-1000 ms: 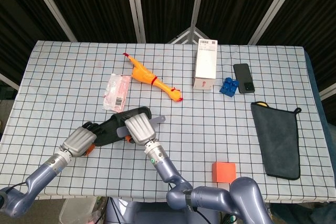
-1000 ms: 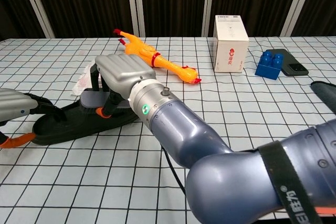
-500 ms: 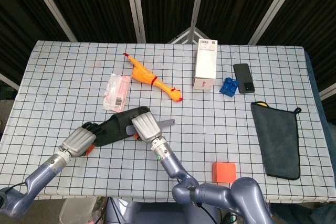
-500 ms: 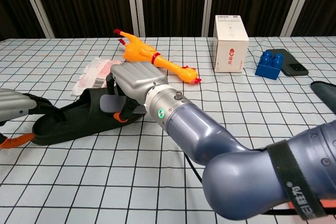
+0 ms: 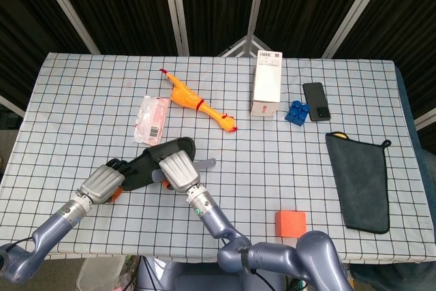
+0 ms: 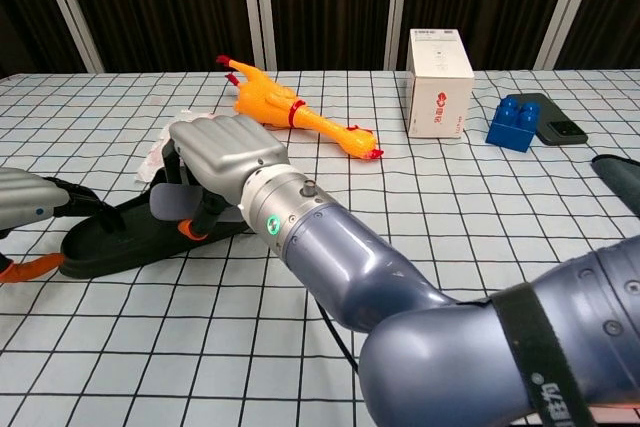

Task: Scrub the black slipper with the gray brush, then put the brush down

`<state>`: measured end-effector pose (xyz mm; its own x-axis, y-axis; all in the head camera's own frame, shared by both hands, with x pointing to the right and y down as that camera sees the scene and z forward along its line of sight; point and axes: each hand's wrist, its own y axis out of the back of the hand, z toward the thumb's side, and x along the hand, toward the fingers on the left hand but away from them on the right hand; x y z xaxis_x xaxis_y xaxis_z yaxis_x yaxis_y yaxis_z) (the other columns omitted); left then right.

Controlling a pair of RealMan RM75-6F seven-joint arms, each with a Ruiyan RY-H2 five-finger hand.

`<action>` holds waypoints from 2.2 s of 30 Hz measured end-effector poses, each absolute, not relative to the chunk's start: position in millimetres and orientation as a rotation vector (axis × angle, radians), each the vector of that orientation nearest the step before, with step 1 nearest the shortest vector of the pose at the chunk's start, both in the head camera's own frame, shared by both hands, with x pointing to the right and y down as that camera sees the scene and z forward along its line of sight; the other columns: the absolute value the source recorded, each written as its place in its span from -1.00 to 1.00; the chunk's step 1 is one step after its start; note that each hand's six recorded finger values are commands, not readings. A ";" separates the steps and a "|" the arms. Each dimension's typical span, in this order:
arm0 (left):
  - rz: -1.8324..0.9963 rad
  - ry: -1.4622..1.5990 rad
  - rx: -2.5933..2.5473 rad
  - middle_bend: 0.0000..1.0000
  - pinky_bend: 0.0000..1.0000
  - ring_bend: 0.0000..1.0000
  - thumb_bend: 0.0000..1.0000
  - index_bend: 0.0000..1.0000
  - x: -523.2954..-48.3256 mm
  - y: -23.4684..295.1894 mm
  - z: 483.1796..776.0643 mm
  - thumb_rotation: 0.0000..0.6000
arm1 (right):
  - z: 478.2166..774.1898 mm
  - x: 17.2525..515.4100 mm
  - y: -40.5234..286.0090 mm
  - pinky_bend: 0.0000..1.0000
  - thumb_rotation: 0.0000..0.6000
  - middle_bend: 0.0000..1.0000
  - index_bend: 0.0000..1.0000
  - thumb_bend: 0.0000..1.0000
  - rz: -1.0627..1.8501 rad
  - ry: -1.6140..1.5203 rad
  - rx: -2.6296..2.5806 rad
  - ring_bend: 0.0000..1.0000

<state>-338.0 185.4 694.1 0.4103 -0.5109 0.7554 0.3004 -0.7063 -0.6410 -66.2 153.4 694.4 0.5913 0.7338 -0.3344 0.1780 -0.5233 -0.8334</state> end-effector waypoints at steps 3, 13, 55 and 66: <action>-1.378 0.181 -1.921 -0.60 -0.73 -0.77 0.44 -0.66 -338.1 185.0 694.4 1.00 | 692.1 -71.9 155.6 0.40 1.00 0.41 0.62 0.68 0.881 -0.721 -2.032 0.20; -1.381 0.182 -1.930 -0.60 -0.73 -0.77 0.44 -0.66 -339.6 186.3 695.0 1.00 | 694.6 -78.9 153.2 0.40 1.00 0.41 0.62 0.68 0.889 -0.714 -2.030 0.20; -1.317 0.283 -1.925 -0.72 -0.79 -0.79 0.30 -0.78 -335.3 178.8 680.8 1.00 | 697.6 -35.4 121.5 0.41 1.00 0.43 0.63 0.69 0.911 -0.655 -1.818 0.22; -1.191 0.449 -1.900 -0.76 -0.79 -0.80 0.24 -0.80 -348.9 167.9 648.3 1.00 | 717.8 31.0 132.6 0.42 1.00 0.43 0.63 0.69 0.970 -0.410 -1.661 0.22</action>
<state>-348.9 167.9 648.3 0.4866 -0.6631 0.5687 0.1227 -0.5927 -0.7960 31.0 132.6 717.8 0.6027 0.6990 -0.3849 -0.2110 -0.3256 -0.9217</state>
